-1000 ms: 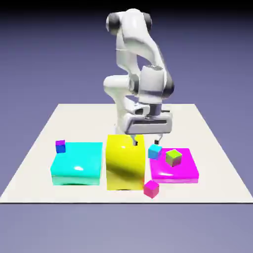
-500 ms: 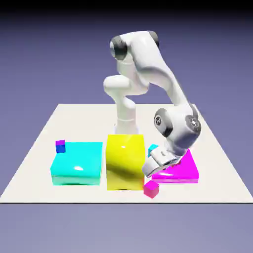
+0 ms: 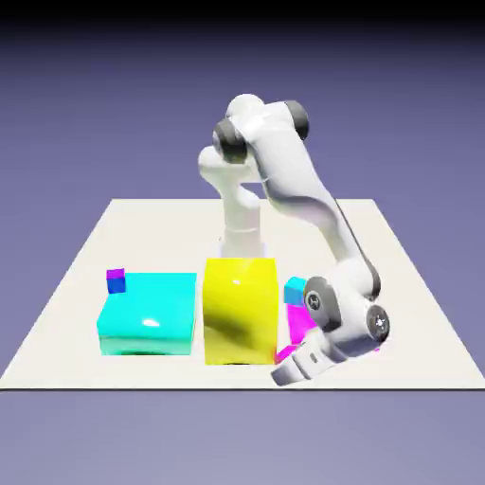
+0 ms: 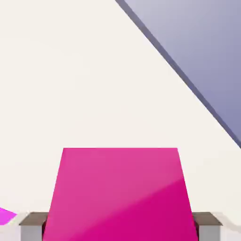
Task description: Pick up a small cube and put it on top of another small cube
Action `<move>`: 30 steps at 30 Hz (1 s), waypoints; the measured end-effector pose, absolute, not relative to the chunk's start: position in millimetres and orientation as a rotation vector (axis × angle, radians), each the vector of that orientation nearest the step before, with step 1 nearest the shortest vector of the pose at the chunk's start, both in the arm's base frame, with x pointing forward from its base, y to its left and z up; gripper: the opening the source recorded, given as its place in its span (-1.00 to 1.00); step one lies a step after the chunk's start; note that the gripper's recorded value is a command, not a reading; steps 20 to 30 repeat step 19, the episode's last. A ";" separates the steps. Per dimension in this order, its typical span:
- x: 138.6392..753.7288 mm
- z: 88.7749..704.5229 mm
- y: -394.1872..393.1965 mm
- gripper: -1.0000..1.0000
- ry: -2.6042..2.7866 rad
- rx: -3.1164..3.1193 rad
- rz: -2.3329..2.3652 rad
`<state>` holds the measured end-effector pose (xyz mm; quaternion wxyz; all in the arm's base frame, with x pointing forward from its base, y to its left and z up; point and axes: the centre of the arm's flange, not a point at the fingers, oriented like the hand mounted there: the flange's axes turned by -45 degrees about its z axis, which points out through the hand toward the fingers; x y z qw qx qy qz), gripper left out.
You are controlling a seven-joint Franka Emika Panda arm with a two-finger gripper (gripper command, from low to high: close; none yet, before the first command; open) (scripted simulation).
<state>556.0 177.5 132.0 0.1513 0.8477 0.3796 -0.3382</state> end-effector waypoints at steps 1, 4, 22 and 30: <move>562.5 150.2 185.7 -1.00 1.091 2.435 -0.971; 530.8 190.8 219.6 -1.00 0.990 2.538 -0.986; 406.8 212.9 264.0 1.00 0.733 2.648 -1.056; 406.8 212.9 264.0 1.00 0.733 2.648 -1.056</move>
